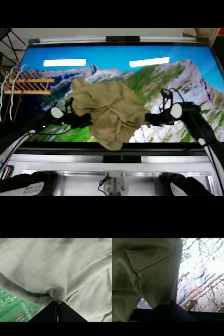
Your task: Fold the shirts.
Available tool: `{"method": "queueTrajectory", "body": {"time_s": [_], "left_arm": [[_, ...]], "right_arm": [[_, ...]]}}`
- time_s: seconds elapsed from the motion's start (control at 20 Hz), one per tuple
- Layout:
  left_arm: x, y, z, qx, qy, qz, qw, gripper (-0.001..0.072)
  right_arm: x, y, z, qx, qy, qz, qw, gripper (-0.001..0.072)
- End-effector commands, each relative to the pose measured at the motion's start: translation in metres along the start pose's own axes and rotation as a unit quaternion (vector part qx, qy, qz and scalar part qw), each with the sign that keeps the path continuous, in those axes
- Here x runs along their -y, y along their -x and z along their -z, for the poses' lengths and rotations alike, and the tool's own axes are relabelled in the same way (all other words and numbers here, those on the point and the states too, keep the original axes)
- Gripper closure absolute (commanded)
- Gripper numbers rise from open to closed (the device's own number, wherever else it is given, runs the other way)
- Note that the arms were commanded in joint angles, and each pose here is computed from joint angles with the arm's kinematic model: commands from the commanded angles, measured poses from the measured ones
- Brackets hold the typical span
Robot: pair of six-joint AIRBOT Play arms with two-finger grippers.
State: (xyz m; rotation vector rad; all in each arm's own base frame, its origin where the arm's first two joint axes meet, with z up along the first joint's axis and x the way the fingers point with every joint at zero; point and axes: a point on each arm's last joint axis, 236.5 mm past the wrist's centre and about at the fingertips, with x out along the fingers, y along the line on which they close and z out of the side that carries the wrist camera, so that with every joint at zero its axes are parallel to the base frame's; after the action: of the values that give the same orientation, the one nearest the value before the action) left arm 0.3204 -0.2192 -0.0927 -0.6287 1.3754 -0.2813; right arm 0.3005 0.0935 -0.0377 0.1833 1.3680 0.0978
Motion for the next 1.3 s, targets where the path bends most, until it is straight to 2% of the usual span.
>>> {"method": "queueTrajectory", "body": {"time_s": [0.0,0.1,0.2,0.35,0.4,0.5,0.65,0.7,0.8,0.85,0.95,1.1,1.25], "left_arm": [[0.021,0.022,-0.007,0.006,-0.076,0.019,0.997,0.0660],[0.040,0.063,-0.023,0.032,-0.155,0.012,0.987,0.0660],[0.058,0.121,-0.045,0.073,-0.229,-0.015,0.971,0.0661],[0.101,0.251,-0.075,0.189,-0.308,-0.048,0.931,0.0660],[0.122,0.302,-0.078,0.242,-0.323,-0.043,0.914,0.0660],[0.167,0.400,-0.069,0.354,-0.343,-0.017,0.870,0.0660],[0.216,0.514,-0.028,0.477,-0.368,0.027,0.798,0.0660],[0.224,0.538,-0.015,0.503,-0.367,0.039,0.782,0.0660],[0.228,0.560,0.001,0.522,-0.342,0.063,0.779,0.0660],[0.224,0.554,0.003,0.510,-0.333,0.064,0.791,0.0660],[0.206,0.520,0.002,0.450,-0.321,0.041,0.832,0.0660],[0.162,0.439,-0.009,0.323,-0.295,-0.011,0.899,0.0659],[0.109,0.350,-0.020,0.208,-0.249,-0.050,0.945,0.0659]], "right_arm": [[-0.002,0.006,-0.004,0.002,0.007,-0.001,1.000,0.0642],[-0.013,0.031,-0.030,0.035,0.037,-0.008,0.999,0.0642],[-0.027,0.086,-0.074,0.119,0.073,-0.014,0.990,0.0642],[-0.030,0.234,-0.137,0.314,0.108,0.024,0.943,0.0642],[-0.029,0.294,-0.147,0.386,0.113,0.038,0.915,0.0642],[-0.030,0.428,-0.140,0.537,0.111,0.046,0.835,0.0643],[-0.038,0.587,-0.079,0.709,0.106,0.008,0.697,0.0643],[-0.037,0.625,-0.053,0.748,0.104,-0.002,0.655,0.0643],[-0.033,0.662,-0.016,0.785,0.100,-0.013,0.611,0.0643],[-0.031,0.665,-0.007,0.787,0.099,-0.015,0.609,0.0643],[-0.030,0.648,-0.007,0.762,0.098,-0.019,0.639,0.0643],[-0.026,0.583,-0.039,0.675,0.096,0.002,0.732,0.0643],[-0.032,0.488,-0.090,0.546,0.127,0.034,0.828,0.0642]]}}
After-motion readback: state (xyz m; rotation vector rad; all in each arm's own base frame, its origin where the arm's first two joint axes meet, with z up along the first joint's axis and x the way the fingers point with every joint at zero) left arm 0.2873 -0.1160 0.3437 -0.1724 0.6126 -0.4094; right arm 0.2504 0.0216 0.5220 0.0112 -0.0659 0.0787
